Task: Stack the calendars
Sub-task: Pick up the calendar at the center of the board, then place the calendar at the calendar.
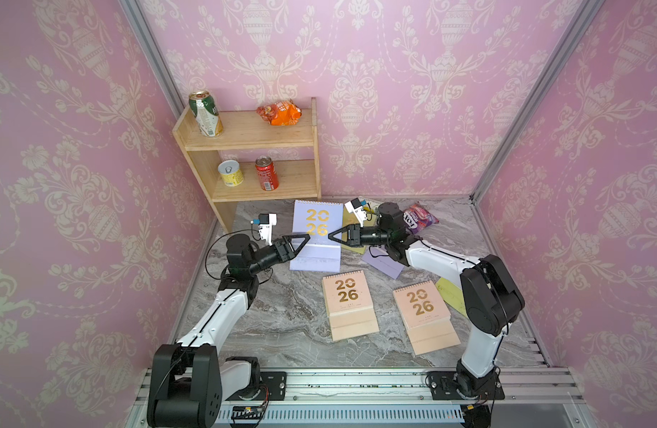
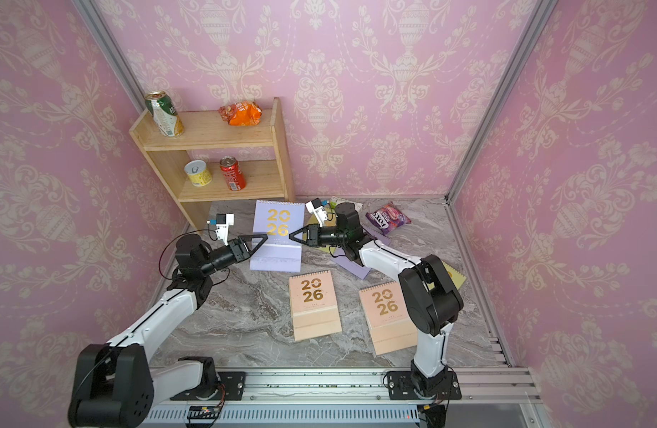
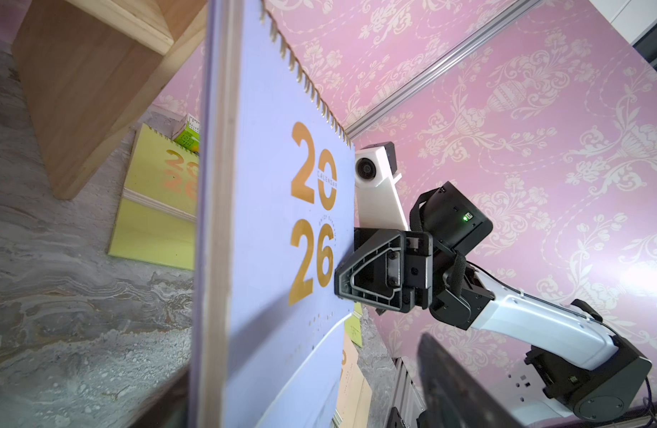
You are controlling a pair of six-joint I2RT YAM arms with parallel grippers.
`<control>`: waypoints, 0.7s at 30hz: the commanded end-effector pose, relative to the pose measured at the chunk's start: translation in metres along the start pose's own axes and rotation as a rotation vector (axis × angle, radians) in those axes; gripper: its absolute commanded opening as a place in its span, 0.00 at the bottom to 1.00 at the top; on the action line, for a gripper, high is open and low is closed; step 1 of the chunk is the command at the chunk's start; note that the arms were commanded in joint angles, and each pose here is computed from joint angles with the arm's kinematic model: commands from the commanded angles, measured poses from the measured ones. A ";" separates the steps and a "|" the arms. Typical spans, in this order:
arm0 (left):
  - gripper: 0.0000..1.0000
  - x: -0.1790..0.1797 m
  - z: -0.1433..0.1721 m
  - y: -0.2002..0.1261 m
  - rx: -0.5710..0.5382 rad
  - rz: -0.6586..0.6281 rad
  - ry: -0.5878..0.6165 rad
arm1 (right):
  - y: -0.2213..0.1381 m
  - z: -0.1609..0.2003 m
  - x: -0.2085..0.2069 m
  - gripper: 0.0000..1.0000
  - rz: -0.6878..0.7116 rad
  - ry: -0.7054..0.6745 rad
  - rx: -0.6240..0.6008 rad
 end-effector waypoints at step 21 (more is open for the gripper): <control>0.99 0.010 0.004 -0.017 -0.030 -0.224 0.149 | -0.106 0.105 -0.011 0.00 0.236 0.077 0.237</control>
Point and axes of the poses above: each gripper's point midway between its finger pads, its own y axis out along the fingers, its own x axis along the line the jaws close on, z = x × y, the point moved 2 cm from there along -y, back along the fingers, and after that the axes turned 3 degrees about y, right-handed, at the moved point
